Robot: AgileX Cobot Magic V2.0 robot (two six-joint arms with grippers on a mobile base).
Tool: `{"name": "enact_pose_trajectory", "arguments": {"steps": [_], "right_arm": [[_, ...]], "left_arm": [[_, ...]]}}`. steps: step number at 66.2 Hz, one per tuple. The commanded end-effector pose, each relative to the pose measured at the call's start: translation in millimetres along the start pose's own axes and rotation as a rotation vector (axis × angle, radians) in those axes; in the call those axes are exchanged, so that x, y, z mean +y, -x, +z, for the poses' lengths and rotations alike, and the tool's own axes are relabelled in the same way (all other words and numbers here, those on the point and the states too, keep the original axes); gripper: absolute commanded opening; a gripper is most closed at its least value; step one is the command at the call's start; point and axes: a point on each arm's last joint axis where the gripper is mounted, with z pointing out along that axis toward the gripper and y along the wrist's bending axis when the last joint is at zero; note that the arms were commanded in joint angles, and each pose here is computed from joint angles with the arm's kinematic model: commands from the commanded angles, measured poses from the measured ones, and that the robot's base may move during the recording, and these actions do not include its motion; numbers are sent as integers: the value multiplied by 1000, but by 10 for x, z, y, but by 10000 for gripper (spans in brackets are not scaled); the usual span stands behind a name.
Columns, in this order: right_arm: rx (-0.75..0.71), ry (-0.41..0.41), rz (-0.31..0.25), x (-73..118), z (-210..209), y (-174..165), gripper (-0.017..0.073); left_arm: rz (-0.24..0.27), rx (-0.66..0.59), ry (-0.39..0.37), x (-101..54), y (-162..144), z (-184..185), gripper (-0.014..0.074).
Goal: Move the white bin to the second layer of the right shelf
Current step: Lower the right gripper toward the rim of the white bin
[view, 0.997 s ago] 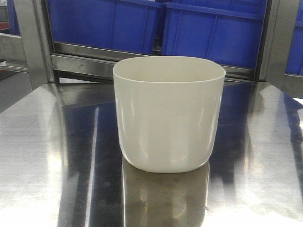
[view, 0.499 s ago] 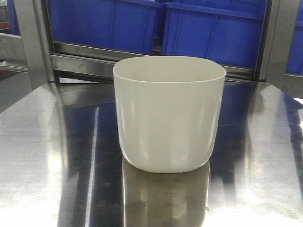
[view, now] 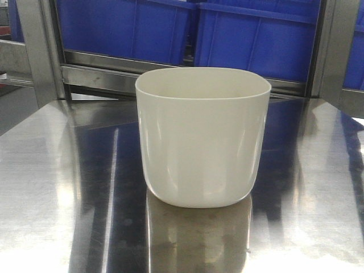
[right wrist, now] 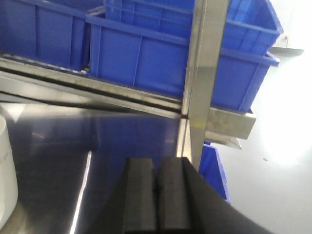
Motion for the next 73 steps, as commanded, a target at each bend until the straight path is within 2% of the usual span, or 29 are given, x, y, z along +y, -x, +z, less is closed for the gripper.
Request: {"name": "enact_pose_trajectory", "arguments": {"steps": [1,21,30,37,50,54,61,73], "right_arm": [[-88,-3,-16,-6,83,318,69],[25,1,-16,-10,554,600,69],[89,31,-18,33,802,635,69],[140,81,-24,119,948,617,69],[255,222,-38,410,1160,666,70],[302,252,-13,494,1212,699,72],[413,268,78,585,1287,717,72],[626,237,163,657,1417,745,73]], "left_arm": [[-9,-67,5,2,-38,0,85],[-9,-67,5,2,-38,0,85],[-9,-67,5,2,-38,0,85],[-9,-67,5,2,-38,0,85],[-9,-67,5,2,-38,0,85],[-9,-67,5,2,-38,0,85],[-9,-67,5,2,-38,0,85],[-9,-67,5,2,-38,0,85]]}}
